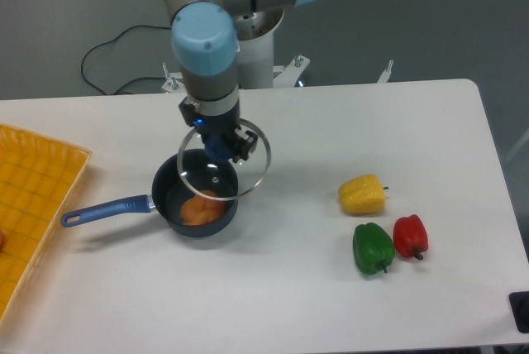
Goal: Close the pot lid
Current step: 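Carry the glass lid by its blue knob over the dark saucepan, then lower the glass lid onto the saucepan rim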
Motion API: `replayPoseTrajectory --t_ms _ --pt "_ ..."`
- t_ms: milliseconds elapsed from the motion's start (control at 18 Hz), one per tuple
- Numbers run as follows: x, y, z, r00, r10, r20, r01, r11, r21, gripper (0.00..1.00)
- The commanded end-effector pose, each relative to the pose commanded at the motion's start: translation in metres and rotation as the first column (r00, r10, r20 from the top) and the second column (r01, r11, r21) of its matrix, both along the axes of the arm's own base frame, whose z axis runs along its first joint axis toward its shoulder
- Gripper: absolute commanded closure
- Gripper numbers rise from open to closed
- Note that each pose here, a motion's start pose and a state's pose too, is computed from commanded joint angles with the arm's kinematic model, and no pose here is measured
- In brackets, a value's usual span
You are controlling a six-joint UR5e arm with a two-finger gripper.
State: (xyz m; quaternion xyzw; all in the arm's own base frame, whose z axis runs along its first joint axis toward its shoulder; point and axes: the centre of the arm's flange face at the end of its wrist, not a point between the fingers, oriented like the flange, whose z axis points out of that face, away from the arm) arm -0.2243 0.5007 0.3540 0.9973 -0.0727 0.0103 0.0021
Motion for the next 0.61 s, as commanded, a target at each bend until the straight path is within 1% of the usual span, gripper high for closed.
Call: replayPoseTrajectory --t_ms 167,278,611 --pt "0.005 -0.002 -0.012 1.0 0.008 0.01 -0.008 1.0 -0.006 0.63" --pt "0.012 0.002 -0.014 1.0 -0.003 0.012 0.003 1.0 -0.004 0.63" --pt "0.015 0.006 -0.021 1.0 0.005 0.027 -0.005 1.0 0.012 0.63"
